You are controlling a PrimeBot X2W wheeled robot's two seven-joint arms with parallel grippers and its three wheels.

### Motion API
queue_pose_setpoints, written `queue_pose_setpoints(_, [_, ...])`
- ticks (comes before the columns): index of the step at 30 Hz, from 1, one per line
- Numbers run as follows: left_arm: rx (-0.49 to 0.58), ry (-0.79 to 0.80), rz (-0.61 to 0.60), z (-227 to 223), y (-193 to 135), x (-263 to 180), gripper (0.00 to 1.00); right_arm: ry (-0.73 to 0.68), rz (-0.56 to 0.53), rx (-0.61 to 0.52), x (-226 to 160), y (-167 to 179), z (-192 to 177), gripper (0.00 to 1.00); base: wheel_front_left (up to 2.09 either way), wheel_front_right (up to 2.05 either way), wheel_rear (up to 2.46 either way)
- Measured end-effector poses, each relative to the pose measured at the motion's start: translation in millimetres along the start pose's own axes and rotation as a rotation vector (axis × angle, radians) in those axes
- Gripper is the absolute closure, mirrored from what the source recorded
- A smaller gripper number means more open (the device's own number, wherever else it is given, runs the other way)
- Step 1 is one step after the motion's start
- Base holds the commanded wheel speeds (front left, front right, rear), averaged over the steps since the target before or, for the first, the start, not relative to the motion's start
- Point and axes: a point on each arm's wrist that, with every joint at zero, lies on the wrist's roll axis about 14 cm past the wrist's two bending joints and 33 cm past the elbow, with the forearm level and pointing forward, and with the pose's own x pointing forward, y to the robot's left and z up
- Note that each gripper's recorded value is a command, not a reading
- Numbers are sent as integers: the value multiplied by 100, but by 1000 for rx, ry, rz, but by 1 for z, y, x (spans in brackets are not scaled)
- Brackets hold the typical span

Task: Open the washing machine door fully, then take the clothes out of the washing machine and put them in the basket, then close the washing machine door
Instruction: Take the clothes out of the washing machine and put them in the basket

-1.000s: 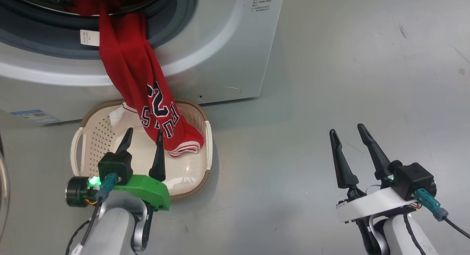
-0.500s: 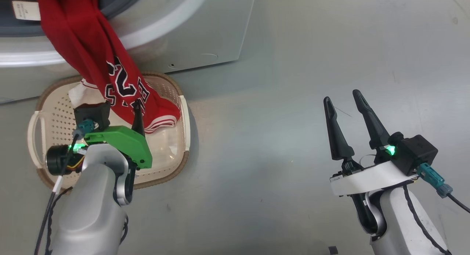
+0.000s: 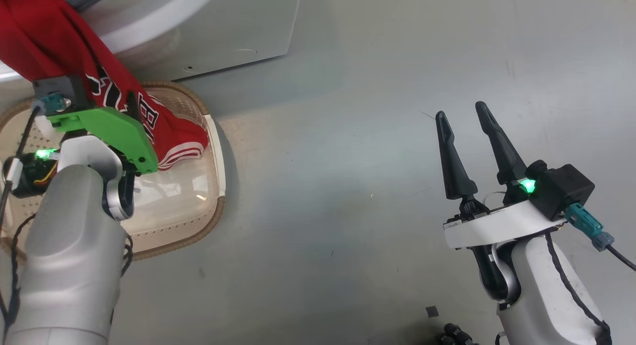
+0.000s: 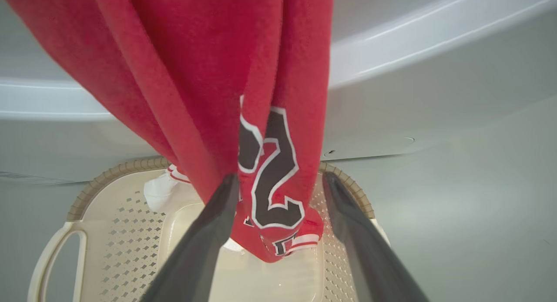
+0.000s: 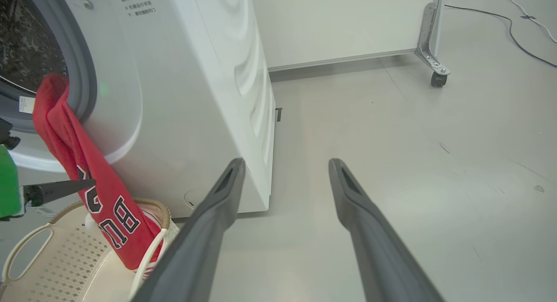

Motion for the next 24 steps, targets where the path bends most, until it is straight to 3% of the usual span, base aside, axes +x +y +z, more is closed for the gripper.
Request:
queue_pose_setpoints(13, [39,-30,16,33,4,25,0,8,-21,14,-1,-9,-2,0,0,0,0])
queue_pose_setpoints(14, [41,-30,18,34,4,26,53,11,-24,14,-2,-10,-3,0,0,0,0])
queue_pose_setpoints(15, [41,-30,19,34,4,27,84,12,-25,14,-2,-10,-3,0,0,0,0])
queue_pose_setpoints(16, [41,-31,19,33,4,27,100,13,-27,14,-2,-10,-3,0,0,0,0])
queue_pose_setpoints(24, [36,-29,27,27,4,26,100,9,-28,13,-2,-11,-1,0,0,0,0])
